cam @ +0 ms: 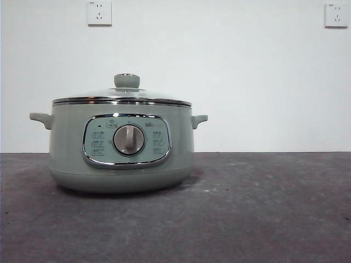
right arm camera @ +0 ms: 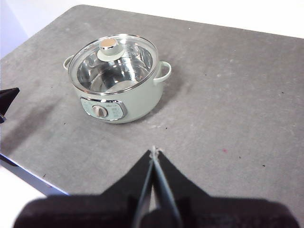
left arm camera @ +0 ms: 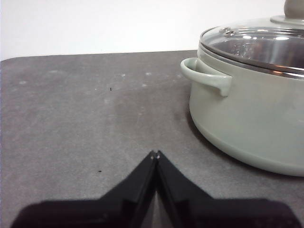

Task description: Pick up the egg,open the lid,put the egg in the pot,close the lid

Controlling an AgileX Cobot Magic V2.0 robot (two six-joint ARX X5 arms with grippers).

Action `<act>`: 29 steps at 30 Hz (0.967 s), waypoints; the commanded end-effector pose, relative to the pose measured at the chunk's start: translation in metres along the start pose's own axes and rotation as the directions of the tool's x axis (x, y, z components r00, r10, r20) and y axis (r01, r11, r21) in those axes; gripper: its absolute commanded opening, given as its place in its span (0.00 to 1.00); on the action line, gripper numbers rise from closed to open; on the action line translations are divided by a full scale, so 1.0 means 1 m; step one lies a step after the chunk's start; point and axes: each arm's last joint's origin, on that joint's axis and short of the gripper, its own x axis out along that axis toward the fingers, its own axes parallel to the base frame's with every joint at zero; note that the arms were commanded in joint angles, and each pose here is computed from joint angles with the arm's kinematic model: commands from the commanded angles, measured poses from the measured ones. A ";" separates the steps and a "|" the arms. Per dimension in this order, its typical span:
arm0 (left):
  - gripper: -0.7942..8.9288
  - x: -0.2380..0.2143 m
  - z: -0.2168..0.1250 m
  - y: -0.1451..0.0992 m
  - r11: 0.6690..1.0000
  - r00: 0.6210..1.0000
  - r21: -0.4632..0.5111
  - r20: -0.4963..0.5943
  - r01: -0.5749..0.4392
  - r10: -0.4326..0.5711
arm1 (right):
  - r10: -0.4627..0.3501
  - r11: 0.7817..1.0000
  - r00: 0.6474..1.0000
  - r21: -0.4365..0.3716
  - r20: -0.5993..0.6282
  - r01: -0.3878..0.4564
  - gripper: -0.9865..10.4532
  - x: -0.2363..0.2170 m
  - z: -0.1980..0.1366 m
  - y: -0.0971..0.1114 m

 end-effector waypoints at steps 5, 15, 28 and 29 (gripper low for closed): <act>0.08 0.001 -0.003 0.000 1.000 1.000 -0.023 -0.002 -0.002 0.001 | -0.008 1.000 1.000 0.007 -0.026 0.009 0.09 0.001 -0.003 -0.001; 0.08 0.002 -0.004 0.001 1.000 1.000 -0.025 -0.020 -0.002 0.002 | -0.008 1.000 1.000 0.007 -0.027 0.009 0.09 0.001 -0.003 -0.001; 0.08 0.003 -0.004 0.001 1.000 1.000 -0.026 -0.028 -0.002 0.001 | -0.123 0.991 0.992 -0.046 0.037 0.125 0.09 -0.001 0.001 -0.003; 0.08 0.003 -0.004 0.001 1.000 1.000 -0.026 -0.027 -0.002 0.001 | -0.149 0.987 0.986 -0.041 0.077 0.153 0.09 -0.002 0.002 -0.004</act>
